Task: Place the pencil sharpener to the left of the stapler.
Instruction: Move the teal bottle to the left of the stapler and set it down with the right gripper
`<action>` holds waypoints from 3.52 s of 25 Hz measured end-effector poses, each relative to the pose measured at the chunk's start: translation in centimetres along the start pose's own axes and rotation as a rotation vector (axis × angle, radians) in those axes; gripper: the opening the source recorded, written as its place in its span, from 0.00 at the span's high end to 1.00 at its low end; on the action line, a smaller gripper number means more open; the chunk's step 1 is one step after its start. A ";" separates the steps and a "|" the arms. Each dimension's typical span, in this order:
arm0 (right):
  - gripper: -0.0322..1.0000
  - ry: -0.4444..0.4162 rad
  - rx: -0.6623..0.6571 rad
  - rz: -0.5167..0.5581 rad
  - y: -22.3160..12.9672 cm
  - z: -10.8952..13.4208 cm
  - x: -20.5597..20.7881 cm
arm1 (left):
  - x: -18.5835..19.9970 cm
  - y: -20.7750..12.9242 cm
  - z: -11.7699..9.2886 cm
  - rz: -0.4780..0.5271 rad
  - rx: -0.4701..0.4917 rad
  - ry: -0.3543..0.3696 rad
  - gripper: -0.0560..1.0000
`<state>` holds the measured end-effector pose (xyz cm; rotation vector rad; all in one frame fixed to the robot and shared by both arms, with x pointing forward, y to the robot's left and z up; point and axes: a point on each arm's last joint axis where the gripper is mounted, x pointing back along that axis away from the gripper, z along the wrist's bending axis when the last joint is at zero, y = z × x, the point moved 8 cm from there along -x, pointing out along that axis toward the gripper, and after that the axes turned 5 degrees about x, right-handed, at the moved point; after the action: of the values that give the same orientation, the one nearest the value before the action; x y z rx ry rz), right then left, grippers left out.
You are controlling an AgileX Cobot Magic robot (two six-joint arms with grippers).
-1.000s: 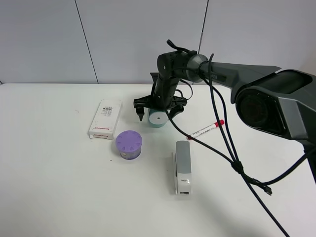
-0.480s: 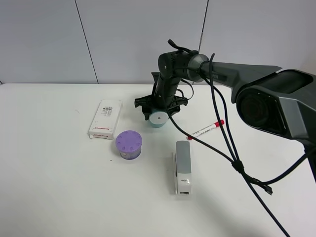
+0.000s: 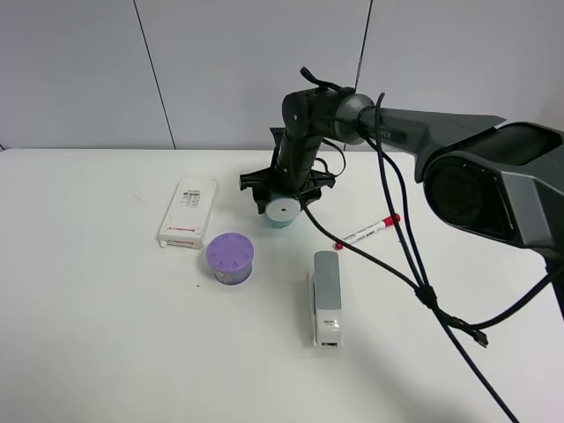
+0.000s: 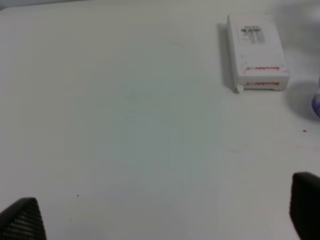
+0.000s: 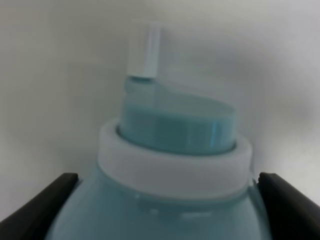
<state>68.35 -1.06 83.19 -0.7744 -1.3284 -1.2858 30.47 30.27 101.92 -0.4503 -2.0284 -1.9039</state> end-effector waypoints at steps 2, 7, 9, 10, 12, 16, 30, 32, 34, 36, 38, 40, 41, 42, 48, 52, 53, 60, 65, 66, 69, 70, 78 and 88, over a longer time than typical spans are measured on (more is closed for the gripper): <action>0.30 0.002 0.008 -0.024 0.3 0.6 1.4 | 0.0 0.0 0.0 0.000 0.000 0.000 0.00; 0.30 0.024 0.022 -0.052 0.2 3.1 5.1 | 0.0 0.0 0.0 0.000 0.000 0.000 0.00; 0.30 0.030 0.045 -0.043 -0.5 4.2 6.1 | 0.0 0.0 0.0 0.000 0.000 0.000 0.00; 0.30 0.033 0.055 -0.038 -0.8 4.9 6.6 | 0.0 0.0 0.0 0.000 0.000 0.000 0.00; 0.30 0.035 0.076 -0.036 -1.4 6.0 7.7 | 0.0 0.0 0.0 0.000 0.000 0.000 0.00; 0.30 0.055 0.103 -0.091 -1.9 8.6 11.0 | 0.0 0.0 0.0 0.000 0.000 0.000 0.00; 0.30 0.061 0.190 -0.044 -5.9 12.8 14.0 | 0.0 0.0 0.0 0.000 0.000 0.000 0.00; 0.30 0.072 0.201 -0.042 -6.5 13.5 14.2 | 0.0 0.0 0.0 0.000 0.000 0.000 0.00; 0.30 0.074 0.199 -0.027 -7.5 13.4 14.4 | 0.0 0.0 0.0 0.000 0.000 0.000 0.00; 0.30 0.089 0.190 -0.025 -8.5 13.1 14.9 | 0.0 0.0 0.0 0.000 0.000 0.000 0.00; 0.30 0.094 0.179 -0.023 -9.8 12.3 14.9 | 0.0 0.0 0.0 0.000 0.000 0.000 0.00; 0.30 0.107 0.163 -0.028 -11.0 11.6 15.3 | 0.0 0.0 0.0 0.000 0.000 0.000 0.00; 0.30 0.110 0.152 -0.019 -11.8 11.1 15.1 | 0.0 0.0 0.0 0.000 0.000 0.000 0.00; 0.30 0.118 0.143 -0.011 -12.7 10.7 14.9 | 0.0 0.0 0.0 0.000 0.000 0.000 0.00; 0.30 0.146 0.091 0.046 -17.0 9.4 12.6 | 0.0 0.0 0.0 0.000 0.000 0.000 0.00; 0.30 0.147 0.081 0.048 -17.7 9.1 11.5 | 0.0 0.0 0.0 0.000 0.000 0.000 0.00; 0.30 0.148 0.080 0.046 -17.7 9.1 11.5 | 0.0 0.0 0.0 0.000 0.000 0.000 0.00; 0.30 0.128 0.220 0.089 -18.5 9.0 9.8 | 0.0 0.0 0.0 0.000 0.000 0.000 0.00; 0.30 0.115 0.334 0.115 -19.0 8.7 9.0 | 0.0 0.0 0.0 0.000 0.000 0.000 0.00; 0.30 0.114 0.360 0.118 -19.0 8.6 8.8 | 0.0 0.0 0.0 0.000 0.000 0.000 0.00; 0.30 0.103 0.434 0.135 -19.3 8.4 7.8 | 0.0 0.0 0.0 0.000 0.000 0.000 0.00; 0.30 0.101 0.460 0.140 -19.3 8.3 7.6 | 0.0 0.0 0.0 0.000 0.000 0.000 0.00; 0.30 0.111 0.602 0.121 -19.1 8.4 6.9 | 0.0 0.0 0.0 0.000 0.000 0.000 0.00; 0.30 0.102 0.637 0.143 -18.7 8.7 4.4 | 0.0 0.0 0.0 0.000 0.000 0.000 0.00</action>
<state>47.55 2.42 84.11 -0.3416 -1.4550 -0.7085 30.47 30.27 101.92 -0.4503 -2.0284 -1.9039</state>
